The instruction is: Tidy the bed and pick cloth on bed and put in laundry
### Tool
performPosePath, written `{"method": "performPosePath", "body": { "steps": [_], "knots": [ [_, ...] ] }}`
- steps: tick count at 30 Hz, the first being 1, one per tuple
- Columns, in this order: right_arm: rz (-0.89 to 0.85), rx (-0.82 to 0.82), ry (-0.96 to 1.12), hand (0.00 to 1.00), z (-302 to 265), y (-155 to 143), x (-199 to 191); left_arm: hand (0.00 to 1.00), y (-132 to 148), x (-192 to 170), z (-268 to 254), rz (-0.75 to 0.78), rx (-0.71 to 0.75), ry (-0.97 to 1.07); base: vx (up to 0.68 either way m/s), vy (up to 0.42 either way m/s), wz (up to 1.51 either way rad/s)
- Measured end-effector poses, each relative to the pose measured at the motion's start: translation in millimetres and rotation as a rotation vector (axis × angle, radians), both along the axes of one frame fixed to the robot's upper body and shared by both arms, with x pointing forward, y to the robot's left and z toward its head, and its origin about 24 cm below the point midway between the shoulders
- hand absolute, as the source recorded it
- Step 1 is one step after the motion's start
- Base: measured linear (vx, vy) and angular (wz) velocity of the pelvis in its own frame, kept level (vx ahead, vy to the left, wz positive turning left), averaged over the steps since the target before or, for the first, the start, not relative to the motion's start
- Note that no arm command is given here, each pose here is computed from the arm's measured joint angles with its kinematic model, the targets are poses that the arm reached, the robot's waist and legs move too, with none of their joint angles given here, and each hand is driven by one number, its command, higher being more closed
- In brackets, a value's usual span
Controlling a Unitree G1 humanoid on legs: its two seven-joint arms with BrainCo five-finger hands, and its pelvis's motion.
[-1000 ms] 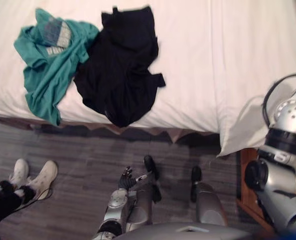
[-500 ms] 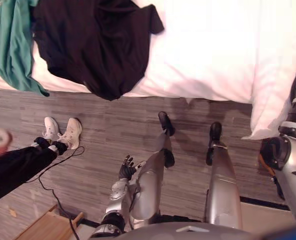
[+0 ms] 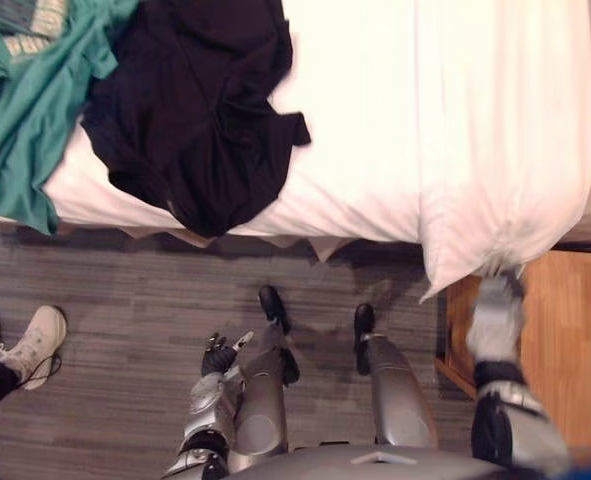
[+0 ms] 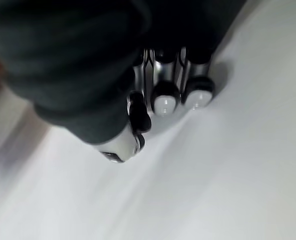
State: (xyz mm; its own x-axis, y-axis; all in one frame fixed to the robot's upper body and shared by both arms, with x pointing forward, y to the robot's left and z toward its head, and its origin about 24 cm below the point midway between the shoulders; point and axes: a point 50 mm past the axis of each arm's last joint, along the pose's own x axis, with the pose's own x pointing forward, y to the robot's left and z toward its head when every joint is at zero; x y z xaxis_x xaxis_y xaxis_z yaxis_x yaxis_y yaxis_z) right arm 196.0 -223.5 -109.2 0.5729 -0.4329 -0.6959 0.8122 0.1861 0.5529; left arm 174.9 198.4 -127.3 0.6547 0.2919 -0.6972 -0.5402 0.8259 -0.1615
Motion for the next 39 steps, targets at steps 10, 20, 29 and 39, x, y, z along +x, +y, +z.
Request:
{"method": "performPosePath", "body": {
  "steps": [10,20,29,39],
  "knots": [
    [0.450,-0.203,0.220,0.00,-21.2,40.0,-41.2,0.00,-28.1,-10.6,-8.6,-0.195,0.040,0.076,0.05,0.001,-0.09],
    [1.052,-0.538,0.411,0.00,-32.9,64.7,-48.3,0.00,-32.5,-7.5,-8.2,-0.386,0.174,0.110,0.01,0.030,0.27],
    [1.257,-0.575,0.492,0.00,-44.1,76.0,-59.2,0.00,17.0,-1.8,3.4,-0.379,0.396,0.122,0.03,0.244,-0.03],
    [1.506,-0.728,0.360,0.00,-32.0,114.1,-29.5,0.00,24.2,-41.9,-13.0,-0.271,0.351,0.254,0.08,0.091,-0.18]
  ]
}}
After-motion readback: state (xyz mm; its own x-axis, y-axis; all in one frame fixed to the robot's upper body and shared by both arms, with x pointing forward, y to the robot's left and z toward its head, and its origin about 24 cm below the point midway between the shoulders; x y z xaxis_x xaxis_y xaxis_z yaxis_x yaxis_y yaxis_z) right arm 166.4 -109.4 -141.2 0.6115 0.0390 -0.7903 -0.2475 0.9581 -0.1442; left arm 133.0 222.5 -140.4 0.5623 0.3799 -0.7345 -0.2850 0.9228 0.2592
